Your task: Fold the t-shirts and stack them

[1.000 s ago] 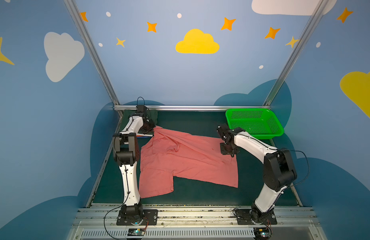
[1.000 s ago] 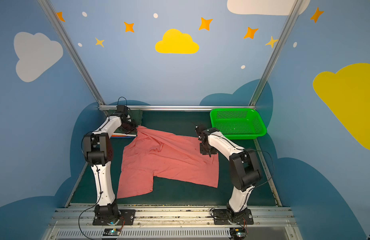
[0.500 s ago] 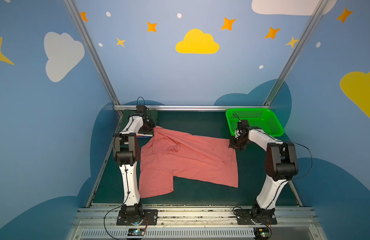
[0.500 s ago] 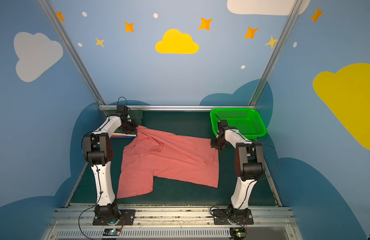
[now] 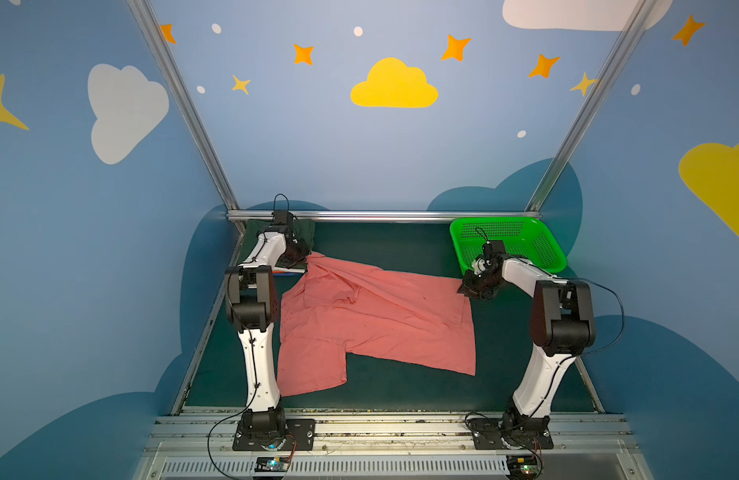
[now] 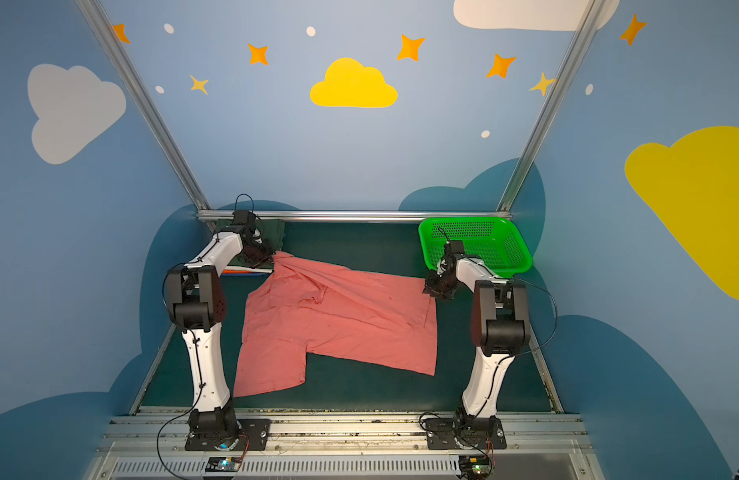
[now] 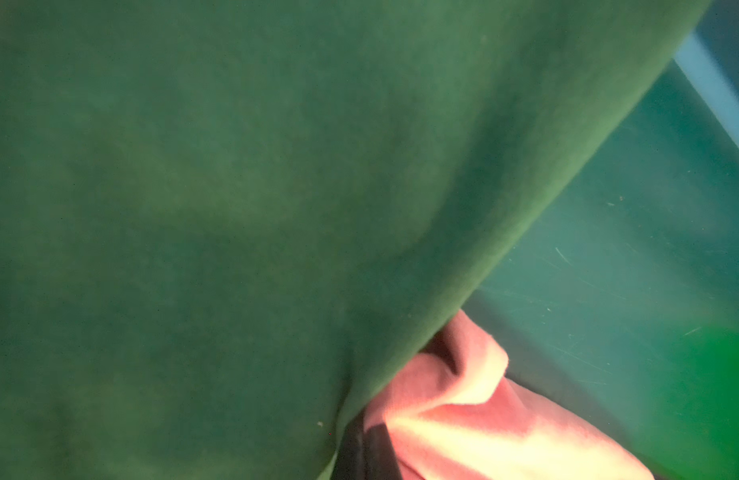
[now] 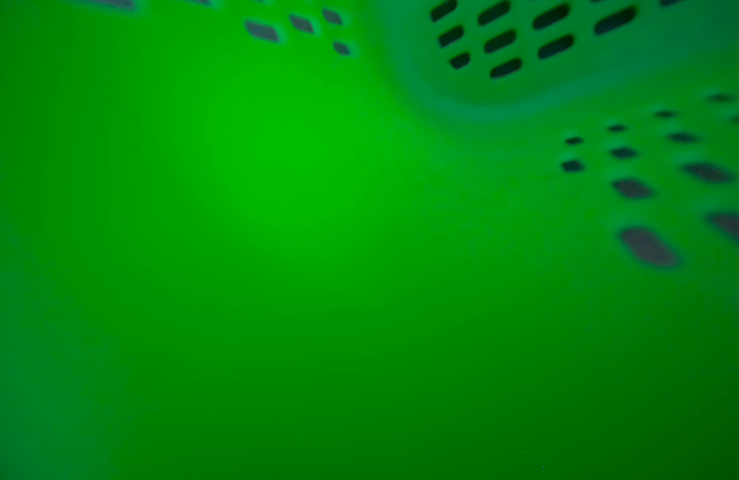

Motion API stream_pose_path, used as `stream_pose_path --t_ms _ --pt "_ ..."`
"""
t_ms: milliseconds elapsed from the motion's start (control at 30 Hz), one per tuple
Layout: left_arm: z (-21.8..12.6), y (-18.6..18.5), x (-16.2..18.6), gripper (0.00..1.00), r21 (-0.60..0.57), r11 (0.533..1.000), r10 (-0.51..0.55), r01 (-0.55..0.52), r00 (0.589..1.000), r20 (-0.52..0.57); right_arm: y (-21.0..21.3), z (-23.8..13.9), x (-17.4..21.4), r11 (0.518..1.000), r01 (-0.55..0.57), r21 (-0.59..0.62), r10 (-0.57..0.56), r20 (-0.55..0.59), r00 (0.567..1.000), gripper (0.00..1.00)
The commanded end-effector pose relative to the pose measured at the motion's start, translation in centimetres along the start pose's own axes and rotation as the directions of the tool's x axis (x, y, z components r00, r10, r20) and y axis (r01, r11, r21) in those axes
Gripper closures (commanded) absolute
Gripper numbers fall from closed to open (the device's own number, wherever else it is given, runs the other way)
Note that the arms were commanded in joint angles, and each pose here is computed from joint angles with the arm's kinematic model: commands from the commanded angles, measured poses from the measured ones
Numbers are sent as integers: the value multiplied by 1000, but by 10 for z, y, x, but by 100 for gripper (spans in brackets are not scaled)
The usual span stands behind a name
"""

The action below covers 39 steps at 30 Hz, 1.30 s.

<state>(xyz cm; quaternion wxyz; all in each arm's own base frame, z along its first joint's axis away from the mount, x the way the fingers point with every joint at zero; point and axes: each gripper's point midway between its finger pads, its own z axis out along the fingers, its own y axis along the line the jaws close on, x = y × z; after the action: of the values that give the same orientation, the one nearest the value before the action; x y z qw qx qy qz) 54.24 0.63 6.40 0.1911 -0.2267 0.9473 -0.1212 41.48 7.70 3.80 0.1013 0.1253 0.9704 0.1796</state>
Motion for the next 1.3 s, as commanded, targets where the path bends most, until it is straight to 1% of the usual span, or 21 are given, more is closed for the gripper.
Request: stream_pose_path --t_ms 0,133,267,333,433,533,600,700,767,833,933,967,1100,1267 --pt "-17 9 -2 95 -32 999 -1 1 1000 11 -11 13 12 1000 -16 26 18 -52 998 69" --pt "-20 9 -3 95 -33 999 2 -2 1000 14 -14 9 -1 997 36 66 -36 -6 999 70" --pt "-24 8 -4 95 -38 999 8 -8 1000 21 0 -11 -14 987 140 83 -147 91 985 69" --pt "-25 7 -5 95 -35 999 9 -8 1000 24 11 -23 -17 980 188 70 -196 159 968 65" --pt "-26 6 -6 95 -29 1000 10 -9 1000 25 26 -41 -17 972 232 15 -229 245 942 59" --pt "-27 6 -5 95 -27 1000 11 -10 1000 25 36 -55 -12 962 271 -28 -249 314 916 57" --pt "-27 6 -4 95 -28 1000 11 -10 1000 23 37 -60 -6 957 288 -38 -258 341 904 55" --pt "-26 6 -3 95 -24 1000 9 -9 1000 22 31 -62 6 959 282 -32 -256 338 906 55" --pt "-26 6 -2 95 -19 1000 7 -7 1000 20 27 -59 14 961 275 -42 -247 323 914 61" --pt "-25 5 0 95 -14 1000 5 -5 1000 20 23 -53 21 963 261 -59 -231 309 922 69" --pt "-25 5 2 95 -11 1000 4 -4 1000 17 17 -42 29 971 225 -85 -192 288 938 76" --pt "-25 5 3 95 -9 1000 4 -4 1000 16 18 -41 30 969 218 -115 -178 286 941 77" --pt "-25 5 5 95 -9 1000 4 -4 1000 16 11 -38 29 977 172 -123 -133 277 952 75" --pt "-27 6 5 95 -15 1000 7 -6 1000 22 3 -26 38 987 94 -128 -69 192 979 72"
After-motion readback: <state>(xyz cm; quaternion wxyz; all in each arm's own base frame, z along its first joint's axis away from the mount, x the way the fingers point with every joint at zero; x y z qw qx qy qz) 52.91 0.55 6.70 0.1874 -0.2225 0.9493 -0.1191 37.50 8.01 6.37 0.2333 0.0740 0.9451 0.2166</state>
